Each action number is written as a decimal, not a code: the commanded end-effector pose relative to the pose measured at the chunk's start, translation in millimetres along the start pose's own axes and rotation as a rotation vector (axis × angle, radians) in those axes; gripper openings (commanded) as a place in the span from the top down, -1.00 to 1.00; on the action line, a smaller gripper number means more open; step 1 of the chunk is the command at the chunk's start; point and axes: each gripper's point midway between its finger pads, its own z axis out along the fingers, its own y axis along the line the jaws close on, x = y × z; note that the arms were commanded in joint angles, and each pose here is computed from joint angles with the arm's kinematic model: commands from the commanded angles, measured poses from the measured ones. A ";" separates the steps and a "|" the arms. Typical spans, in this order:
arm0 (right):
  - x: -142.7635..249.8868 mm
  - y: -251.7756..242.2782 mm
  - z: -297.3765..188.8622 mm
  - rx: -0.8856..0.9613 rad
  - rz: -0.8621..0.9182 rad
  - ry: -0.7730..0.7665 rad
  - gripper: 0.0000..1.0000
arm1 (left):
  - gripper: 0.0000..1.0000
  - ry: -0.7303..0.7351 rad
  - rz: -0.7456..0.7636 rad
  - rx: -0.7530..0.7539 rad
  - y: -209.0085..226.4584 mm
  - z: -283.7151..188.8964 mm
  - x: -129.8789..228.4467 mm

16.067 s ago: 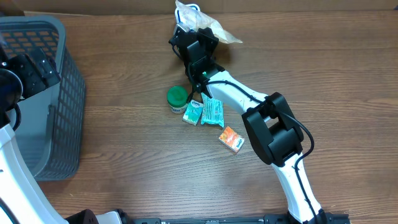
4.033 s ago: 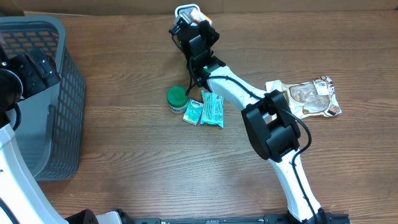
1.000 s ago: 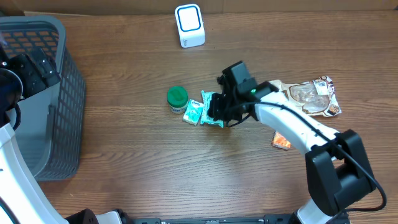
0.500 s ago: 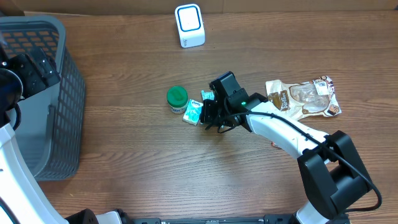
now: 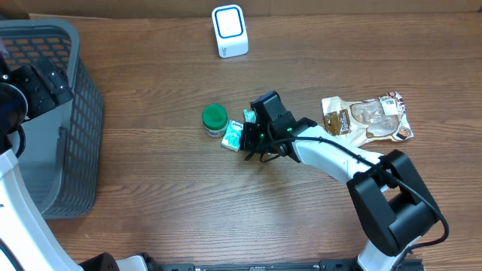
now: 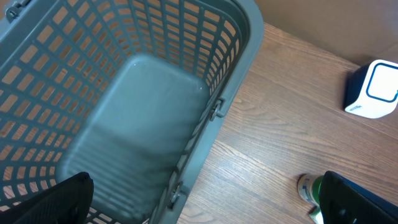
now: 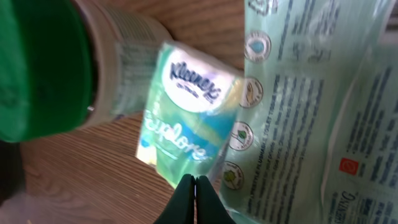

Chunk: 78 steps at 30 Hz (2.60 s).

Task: Scan the item barcode
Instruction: 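Reach left and grasp the green wipes pack with right gripper, then drag the wipes pack rightward and lift it off the table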

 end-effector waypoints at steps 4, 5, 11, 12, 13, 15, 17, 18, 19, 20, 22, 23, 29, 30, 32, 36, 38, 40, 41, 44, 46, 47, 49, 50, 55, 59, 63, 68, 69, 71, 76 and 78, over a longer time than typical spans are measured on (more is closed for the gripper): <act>6.4 -23.5 1.7 0.065 0.034 0.029 0.92 | -1.00 -0.009 0.012 -0.008 2.0 -0.5 -2.6; 5.8 -27.6 0.4 0.074 0.046 0.033 0.92 | -0.99 -0.009 0.012 -0.008 2.0 -0.5 -2.6; -2.0 -64.6 -12.6 0.138 0.150 0.053 0.92 | -0.99 -0.008 0.012 -0.008 2.1 -0.5 -2.5; -4.6 -71.0 -15.3 0.144 0.170 0.052 0.92 | -0.99 -0.008 0.012 -0.008 2.1 -0.5 -2.5; -6.9 -77.5 -18.0 0.152 0.190 0.051 0.92 | -0.99 -0.009 0.012 -0.008 2.0 -0.5 -2.6; -11.5 -89.1 -23.9 0.149 0.226 0.056 0.92 | -0.99 -0.009 0.012 -0.008 2.0 -0.5 -2.6; -14.9 -93.3 -29.1 0.106 0.228 0.074 0.92 | -0.99 -0.008 0.012 -0.008 2.1 -0.5 -2.5; -17.2 -93.1 -32.2 0.074 0.219 0.085 0.92 | -0.99 -0.009 0.012 -0.008 2.0 -0.5 -2.6; -19.1 -92.3 -35.0 0.046 0.206 0.093 0.92 | -0.99 -0.009 0.012 -0.008 2.0 -0.5 -2.6; -21.4 -91.0 -38.5 0.016 0.189 0.102 0.91 | -0.99 -0.009 0.012 -0.008 2.0 -0.5 -2.6; -26.8 -88.9 -46.4 -0.031 0.161 0.113 0.79 | -0.99 -0.009 0.012 -0.008 2.0 -0.5 -2.6; -29.8 -87.8 -50.9 -0.054 0.143 0.117 0.70 | -0.99 -0.009 0.012 -0.008 2.0 -0.5 -2.6; -50.5 -99.9 -71.6 -0.079 0.065 0.086 -0.26 | -1.00 -0.009 0.012 -0.008 2.0 -0.5 -2.6; -55.8 -102.3 -73.7 -0.084 0.038 0.068 -0.33 | -0.99 -0.009 0.012 -0.008 2.0 -0.5 -2.6; -62.3 -104.6 -75.0 -0.088 0.008 0.043 -0.33 | -0.99 -0.009 0.012 -0.008 2.0 -0.5 -2.6; -68.6 -99.5 -71.7 -0.119 -0.046 0.021 -0.33 | -0.99 -0.009 0.012 -0.008 2.0 -0.5 -2.6; -71.1 -98.2 -66.4 -0.137 -0.052 0.019 -0.34 | -0.99 -0.009 0.012 -0.008 2.0 -0.5 -2.6; -73.1 -99.1 -58.4 -0.155 -0.048 0.029 -0.34 | -0.99 -0.009 0.012 -0.008 2.0 -0.5 -2.6; -73.9 -99.0 -54.0 -0.168 -0.045 0.037 -0.34 | -0.99 -0.008 0.012 -0.008 2.1 -0.5 -2.5; -73.4 -97.8 -38.0 -0.226 -0.023 0.082 -0.34 | -0.99 -0.009 0.012 -0.008 2.0 -0.5 -2.6; -72.3 -98.6 -29.1 -0.252 -0.009 0.107 -0.32 | -0.99 -0.009 0.012 -0.008 2.0 -0.5 -2.6; -71.2 -98.7 -25.7 -0.264 -0.004 0.117 -0.31 | -0.99 -0.009 0.012 -0.008 2.0 -0.5 -2.6; -67.8 -100.9 -20.0 -0.269 0.006 0.133 -0.28 | -0.99 -0.008 0.012 -0.008 2.1 -0.5 -2.5; -66.3 -101.1 -18.5 -0.268 0.007 0.138 -0.25 | -0.99 -0.009 0.012 -0.008 2.0 -0.5 -2.6; -58.1 -91.1 -10.8 -0.268 0.017 0.167 -0.22 | -1.00 -0.008 0.012 -0.008 2.1 -0.5 -2.5; -44.8 -79.1 8.6 -0.249 0.023 0.206 -0.16 | -0.99 -0.009 0.012 -0.008 2.0 -0.5 -2.6; -33.0 -65.0 30.5 -0.243 0.077 0.239 0.11 | -0.99 -0.009 0.012 -0.008 2.0 -0.5 -2.6; -28.9 -59.9 47.0 -0.210 0.108 0.235 0.53 | -1.00 -0.009 0.012 -0.008 2.0 -0.5 -2.6; -29.8 -59.0 47.2 -0.213 0.108 0.231 0.59 | -0.99 -0.009 0.012 -0.008 2.0 -0.5 -2.6; -30.8 -58.7 47.2 -0.215 0.116 0.229 0.78 | -0.99 -0.009 0.012 -0.008 2.0 -0.5 -2.6; -30.9 -54.7 44.9 -0.244 0.118 0.237 0.92 | -0.99 -0.008 0.012 -0.008 2.1 -0.5 -2.5; -33.4 -51.5 39.5 -0.281 0.126 0.243 0.92 | -0.99 -0.009 0.012 -0.008 2.0 -0.5 -2.6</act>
